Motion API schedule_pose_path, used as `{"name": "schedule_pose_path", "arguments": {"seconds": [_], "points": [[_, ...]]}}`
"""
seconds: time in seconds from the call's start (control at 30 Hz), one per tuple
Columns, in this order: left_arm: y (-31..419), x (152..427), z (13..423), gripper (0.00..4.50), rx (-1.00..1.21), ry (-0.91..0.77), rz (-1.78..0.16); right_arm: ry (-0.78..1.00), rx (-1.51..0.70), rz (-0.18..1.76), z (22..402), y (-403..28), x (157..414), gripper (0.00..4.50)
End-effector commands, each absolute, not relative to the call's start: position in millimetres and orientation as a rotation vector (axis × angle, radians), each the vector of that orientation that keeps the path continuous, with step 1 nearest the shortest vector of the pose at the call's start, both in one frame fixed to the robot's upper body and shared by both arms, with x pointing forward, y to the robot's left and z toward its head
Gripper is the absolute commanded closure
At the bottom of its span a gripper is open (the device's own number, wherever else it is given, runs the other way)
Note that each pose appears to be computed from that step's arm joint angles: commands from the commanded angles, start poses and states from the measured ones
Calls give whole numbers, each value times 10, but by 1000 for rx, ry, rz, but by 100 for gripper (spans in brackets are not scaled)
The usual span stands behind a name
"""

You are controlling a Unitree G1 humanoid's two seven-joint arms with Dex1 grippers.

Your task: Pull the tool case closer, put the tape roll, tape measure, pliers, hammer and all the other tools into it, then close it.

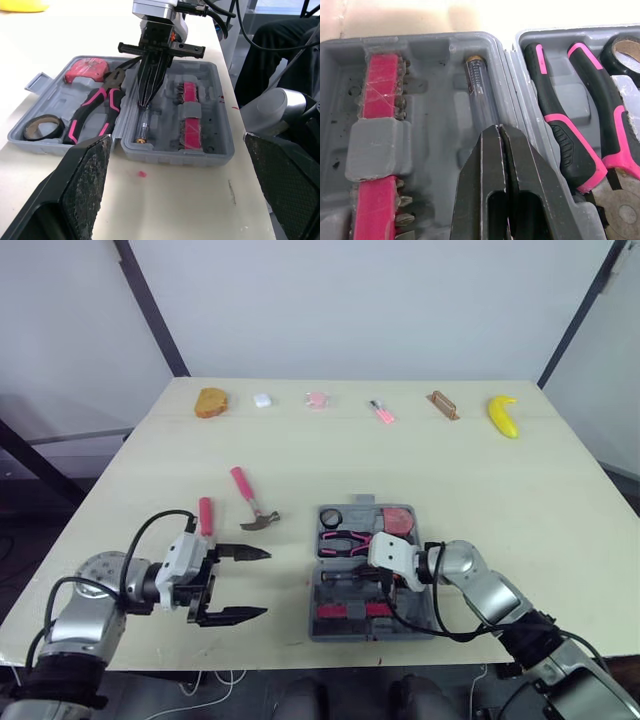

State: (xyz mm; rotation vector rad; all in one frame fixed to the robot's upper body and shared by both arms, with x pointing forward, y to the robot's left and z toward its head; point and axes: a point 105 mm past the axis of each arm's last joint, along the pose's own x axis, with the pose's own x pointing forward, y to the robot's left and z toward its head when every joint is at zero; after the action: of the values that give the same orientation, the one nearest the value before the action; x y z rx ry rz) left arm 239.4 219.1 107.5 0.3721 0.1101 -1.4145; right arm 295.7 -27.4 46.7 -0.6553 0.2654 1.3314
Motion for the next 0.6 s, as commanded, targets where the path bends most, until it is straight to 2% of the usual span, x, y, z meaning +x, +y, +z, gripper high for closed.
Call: {"name": "schedule_pose_path", "arguments": {"seconds": [0.03,0.3,0.47,0.6], "points": [[2200,2341,1116,0,396,88,-1451,430,-740,1310,178,-429,2931,445],[2201,2356,1107,0,383,88,-1438,400,-769,1280,239,-428,2986,445],[2220,2387,1138,0,328,62,-1385,224,-554,1283,673,-247,2980,445],[2285,2443,1247,0,213,9,-1271,123,-418,1217,1006,-436,2992,445]]}}
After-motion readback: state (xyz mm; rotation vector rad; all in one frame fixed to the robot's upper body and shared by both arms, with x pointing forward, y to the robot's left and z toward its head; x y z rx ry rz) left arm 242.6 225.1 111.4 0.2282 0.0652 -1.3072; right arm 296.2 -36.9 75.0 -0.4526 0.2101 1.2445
